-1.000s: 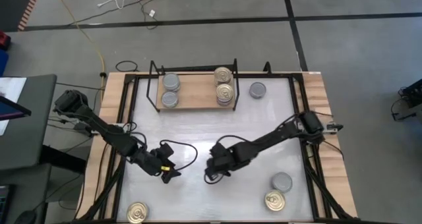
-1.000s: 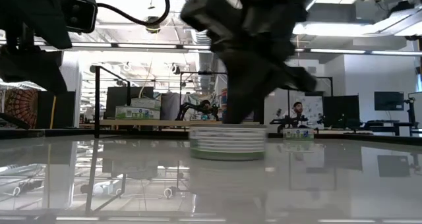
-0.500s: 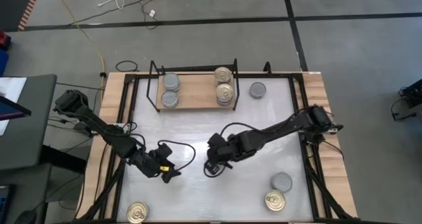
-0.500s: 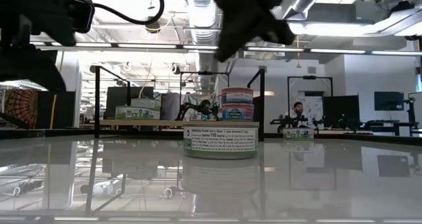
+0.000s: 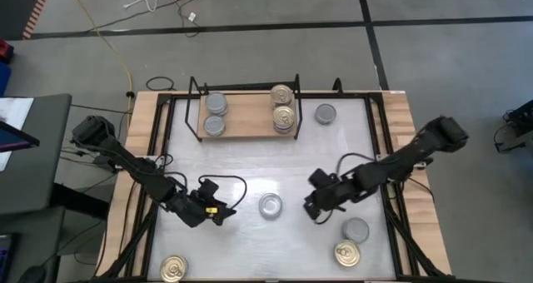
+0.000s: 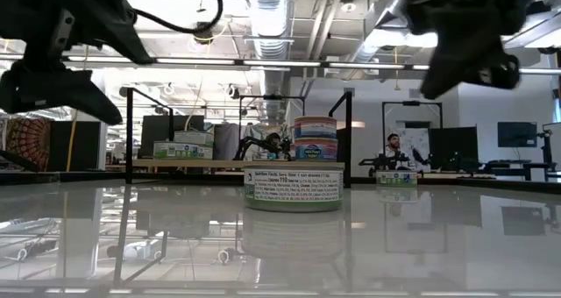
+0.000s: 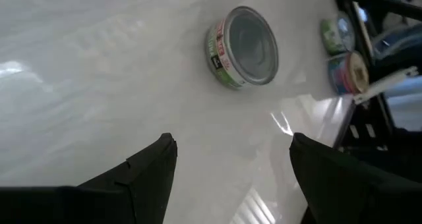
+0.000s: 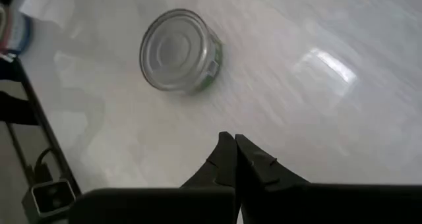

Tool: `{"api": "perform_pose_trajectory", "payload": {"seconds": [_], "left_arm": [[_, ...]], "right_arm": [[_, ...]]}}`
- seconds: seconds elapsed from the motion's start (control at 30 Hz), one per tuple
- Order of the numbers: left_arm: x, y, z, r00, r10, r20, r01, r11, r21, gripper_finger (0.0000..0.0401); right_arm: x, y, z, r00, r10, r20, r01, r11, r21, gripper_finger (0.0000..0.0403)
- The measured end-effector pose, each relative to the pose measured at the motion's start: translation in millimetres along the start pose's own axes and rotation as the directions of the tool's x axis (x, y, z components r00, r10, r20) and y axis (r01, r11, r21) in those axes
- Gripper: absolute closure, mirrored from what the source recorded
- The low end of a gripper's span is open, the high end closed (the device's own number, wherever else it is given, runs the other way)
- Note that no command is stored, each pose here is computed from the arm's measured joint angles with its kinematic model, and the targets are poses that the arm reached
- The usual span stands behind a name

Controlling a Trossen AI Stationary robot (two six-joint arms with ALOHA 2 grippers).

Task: Stack canned seafood by type on shelf
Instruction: Stack the green tuna can on top of the green tuna can on the shelf

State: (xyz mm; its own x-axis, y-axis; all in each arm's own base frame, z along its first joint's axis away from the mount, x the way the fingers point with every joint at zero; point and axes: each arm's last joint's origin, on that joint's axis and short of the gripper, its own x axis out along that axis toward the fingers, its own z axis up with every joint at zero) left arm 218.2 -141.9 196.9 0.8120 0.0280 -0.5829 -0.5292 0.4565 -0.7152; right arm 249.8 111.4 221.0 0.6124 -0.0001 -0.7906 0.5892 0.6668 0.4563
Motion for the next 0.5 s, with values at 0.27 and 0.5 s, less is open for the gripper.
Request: {"api": "perform_pose_trajectory", "payload": {"seconds": [0.27, 0.5], "left_arm": [[43.9, -16.3, -9.5, 0.996, 0.086, 0.016, -0.085, 0.995, -0.043, 0.0118], [74.9, -23.9, -9.1, 0.994, 0.099, 0.039, -0.096, 0.993, -0.074, 0.0118]], "right_arm": [[-1.0, -23.5, -11.4, 0.994, 0.088, 0.058, -0.092, 0.994, 0.066, 0.0359], [30.0, -22.0, -13.7, 0.993, 0.054, 0.109, -0.065, 0.993, 0.098, 0.0345]]}}
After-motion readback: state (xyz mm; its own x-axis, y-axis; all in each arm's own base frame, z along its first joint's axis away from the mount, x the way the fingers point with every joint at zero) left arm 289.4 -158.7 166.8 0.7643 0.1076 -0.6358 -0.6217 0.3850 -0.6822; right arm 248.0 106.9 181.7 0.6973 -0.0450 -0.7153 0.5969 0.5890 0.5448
